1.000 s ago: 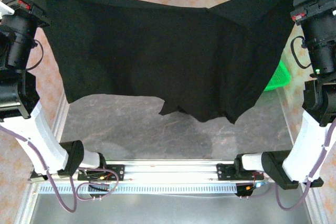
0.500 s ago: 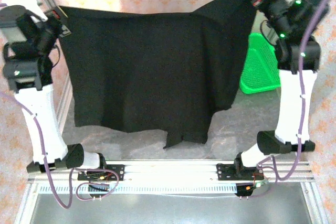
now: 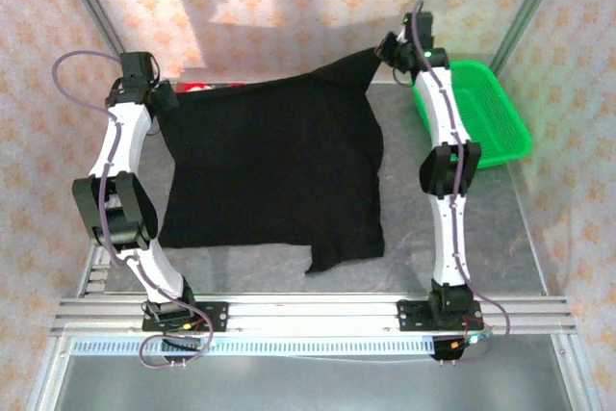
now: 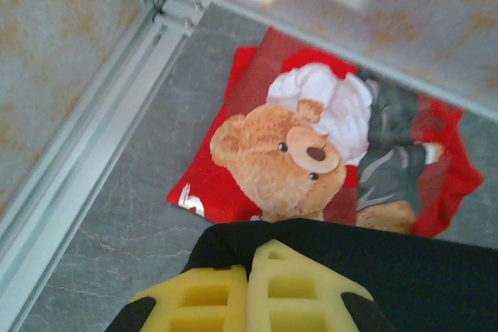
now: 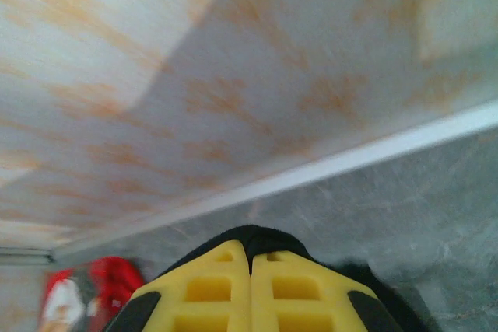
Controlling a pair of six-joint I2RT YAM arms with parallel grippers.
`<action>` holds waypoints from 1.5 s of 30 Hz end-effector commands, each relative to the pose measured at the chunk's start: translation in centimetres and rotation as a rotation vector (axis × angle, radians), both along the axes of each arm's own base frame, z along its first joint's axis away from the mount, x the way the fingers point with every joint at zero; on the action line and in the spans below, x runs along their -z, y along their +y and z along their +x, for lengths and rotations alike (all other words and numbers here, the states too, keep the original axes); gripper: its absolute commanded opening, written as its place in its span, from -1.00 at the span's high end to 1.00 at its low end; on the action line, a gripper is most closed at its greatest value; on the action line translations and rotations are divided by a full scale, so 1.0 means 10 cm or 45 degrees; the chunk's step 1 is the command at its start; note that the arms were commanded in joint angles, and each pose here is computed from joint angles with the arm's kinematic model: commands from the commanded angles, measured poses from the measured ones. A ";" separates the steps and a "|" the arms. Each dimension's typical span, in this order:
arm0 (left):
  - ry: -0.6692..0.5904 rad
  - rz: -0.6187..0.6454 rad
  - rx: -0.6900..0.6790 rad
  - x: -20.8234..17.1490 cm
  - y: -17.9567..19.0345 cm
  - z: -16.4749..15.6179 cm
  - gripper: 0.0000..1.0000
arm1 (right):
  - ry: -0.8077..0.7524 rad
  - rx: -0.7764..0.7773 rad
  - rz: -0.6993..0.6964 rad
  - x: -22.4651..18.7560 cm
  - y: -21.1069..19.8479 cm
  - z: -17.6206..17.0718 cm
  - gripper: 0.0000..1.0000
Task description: Fold and stack the t-shirts
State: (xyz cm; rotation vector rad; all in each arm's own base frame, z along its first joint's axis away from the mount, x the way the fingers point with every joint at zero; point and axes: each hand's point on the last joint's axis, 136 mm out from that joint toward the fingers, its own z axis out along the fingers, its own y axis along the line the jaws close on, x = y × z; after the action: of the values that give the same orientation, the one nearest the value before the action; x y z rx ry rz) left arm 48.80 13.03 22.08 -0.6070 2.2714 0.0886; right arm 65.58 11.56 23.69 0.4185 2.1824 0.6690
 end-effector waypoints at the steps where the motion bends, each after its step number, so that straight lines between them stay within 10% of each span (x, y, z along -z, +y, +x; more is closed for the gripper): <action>1: -0.219 0.074 -0.039 -0.63 0.14 0.03 1.00 | -0.125 0.058 -0.026 -0.63 -0.11 -0.12 1.00; 29: -1.065 -0.054 0.090 -3.34 -0.85 -2.30 1.00 | -0.878 0.541 -0.067 -3.69 -1.31 -3.99 1.00; 35: -1.186 0.035 0.032 -3.70 -0.80 -2.66 1.00 | -0.948 0.486 -0.084 -3.95 -1.24 -4.10 1.00; 45: -0.960 0.061 0.041 -3.04 -0.67 -2.04 1.00 | -0.747 0.278 -0.057 -3.44 -0.98 -2.93 1.00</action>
State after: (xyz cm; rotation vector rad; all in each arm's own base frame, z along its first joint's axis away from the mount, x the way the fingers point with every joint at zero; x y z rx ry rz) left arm 25.28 4.58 55.26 -0.4340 1.4770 -0.1724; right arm 31.72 1.67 59.95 0.3829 1.5215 0.5313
